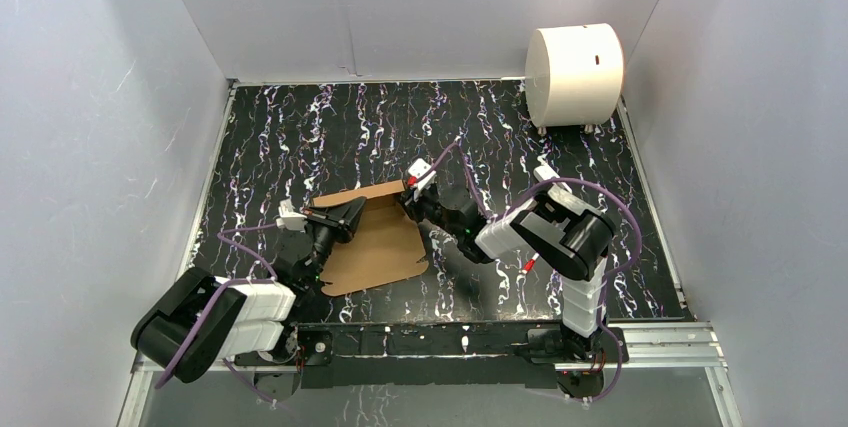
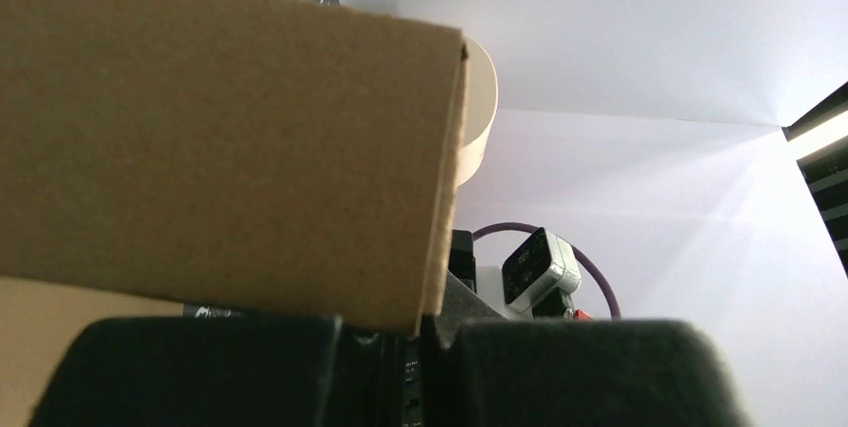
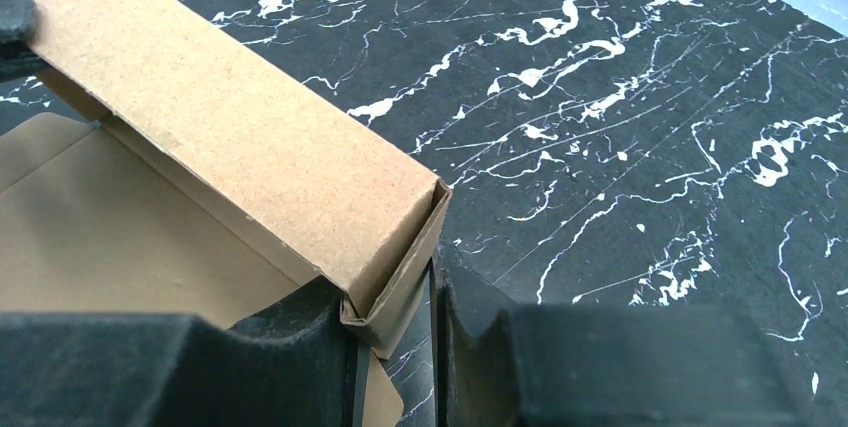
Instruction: Fold the paper box
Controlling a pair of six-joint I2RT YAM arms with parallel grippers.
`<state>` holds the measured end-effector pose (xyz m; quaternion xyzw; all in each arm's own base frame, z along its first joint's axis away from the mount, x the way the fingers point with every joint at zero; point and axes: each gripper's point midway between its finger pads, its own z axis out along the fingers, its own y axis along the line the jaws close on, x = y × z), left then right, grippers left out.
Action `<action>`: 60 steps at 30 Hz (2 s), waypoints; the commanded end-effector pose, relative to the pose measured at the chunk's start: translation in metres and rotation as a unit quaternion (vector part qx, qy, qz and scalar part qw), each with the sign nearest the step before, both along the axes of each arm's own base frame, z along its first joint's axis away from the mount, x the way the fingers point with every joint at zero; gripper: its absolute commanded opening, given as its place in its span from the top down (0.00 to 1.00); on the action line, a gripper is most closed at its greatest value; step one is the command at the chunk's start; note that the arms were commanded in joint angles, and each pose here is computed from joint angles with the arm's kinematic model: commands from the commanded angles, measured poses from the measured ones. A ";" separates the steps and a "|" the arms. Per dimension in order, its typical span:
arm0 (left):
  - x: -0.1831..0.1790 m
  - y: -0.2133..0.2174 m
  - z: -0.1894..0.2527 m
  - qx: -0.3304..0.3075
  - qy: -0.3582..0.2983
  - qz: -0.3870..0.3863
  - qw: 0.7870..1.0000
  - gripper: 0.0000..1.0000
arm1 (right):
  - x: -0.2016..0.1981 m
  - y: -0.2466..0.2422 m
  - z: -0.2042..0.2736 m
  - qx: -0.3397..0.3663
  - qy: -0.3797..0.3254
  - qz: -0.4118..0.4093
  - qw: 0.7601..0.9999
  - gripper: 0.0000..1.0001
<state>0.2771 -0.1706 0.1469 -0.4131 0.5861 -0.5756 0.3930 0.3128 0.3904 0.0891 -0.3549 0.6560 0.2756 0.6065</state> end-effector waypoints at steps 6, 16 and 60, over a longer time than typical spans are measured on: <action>-0.007 -0.010 0.008 -0.004 -0.015 -0.012 1.000 1.00 | 0.026 -0.020 0.003 -0.016 -0.005 -0.107 0.994 0.77; 0.005 0.009 -0.003 0.027 -0.010 0.051 0.998 1.00 | -0.014 0.006 0.010 0.005 -0.003 0.032 0.999 0.61; 0.010 0.015 -0.007 0.041 -0.004 0.072 0.997 1.00 | -0.003 -0.081 0.037 -0.053 0.008 0.156 0.986 0.43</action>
